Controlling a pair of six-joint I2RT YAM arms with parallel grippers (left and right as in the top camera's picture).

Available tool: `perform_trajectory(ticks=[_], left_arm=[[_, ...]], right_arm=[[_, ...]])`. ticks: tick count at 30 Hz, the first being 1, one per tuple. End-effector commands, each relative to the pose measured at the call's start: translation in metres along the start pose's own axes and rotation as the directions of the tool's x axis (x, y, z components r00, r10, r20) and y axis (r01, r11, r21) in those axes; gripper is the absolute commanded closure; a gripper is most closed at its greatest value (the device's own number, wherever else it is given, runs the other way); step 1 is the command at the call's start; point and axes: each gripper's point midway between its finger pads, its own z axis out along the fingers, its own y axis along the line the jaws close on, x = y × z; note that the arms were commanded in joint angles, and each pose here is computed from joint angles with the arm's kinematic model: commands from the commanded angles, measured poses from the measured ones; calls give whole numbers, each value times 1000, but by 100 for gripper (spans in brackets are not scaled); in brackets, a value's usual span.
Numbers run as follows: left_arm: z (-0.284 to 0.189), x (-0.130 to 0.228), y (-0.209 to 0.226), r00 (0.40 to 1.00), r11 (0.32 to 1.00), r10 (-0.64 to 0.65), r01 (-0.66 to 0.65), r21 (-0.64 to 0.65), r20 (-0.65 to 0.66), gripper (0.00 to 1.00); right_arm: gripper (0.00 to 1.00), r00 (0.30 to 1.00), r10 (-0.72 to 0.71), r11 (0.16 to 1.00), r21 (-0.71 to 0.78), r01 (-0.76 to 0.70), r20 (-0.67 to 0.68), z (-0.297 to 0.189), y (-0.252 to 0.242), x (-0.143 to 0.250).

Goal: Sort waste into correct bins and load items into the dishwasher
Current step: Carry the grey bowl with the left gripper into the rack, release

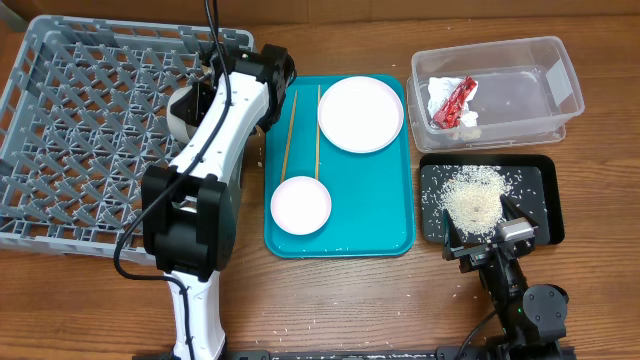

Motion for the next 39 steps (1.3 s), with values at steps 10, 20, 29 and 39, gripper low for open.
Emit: perform_trajectory(ticks=[10, 20, 29, 39], left_arm=[[9, -4, 13, 1000, 996, 20, -19, -90, 18, 96], [24, 6, 12, 999, 996, 28, -31, -85, -29, 96], [23, 19, -8, 996, 998, 60, -62, -22, -63, 96], [-2, 33, -27, 992, 993, 93, -85, 85, -89, 58]], right_arm=[[0, 1000, -1, 1000, -3, 1, 6, 0, 1, 1], [0, 1000, -1, 1000, -3, 1, 6, 0, 1, 1], [0, 1000, -1, 1000, -3, 1, 6, 0, 1, 1], [0, 1000, -1, 1000, -3, 1, 6, 0, 1, 1]])
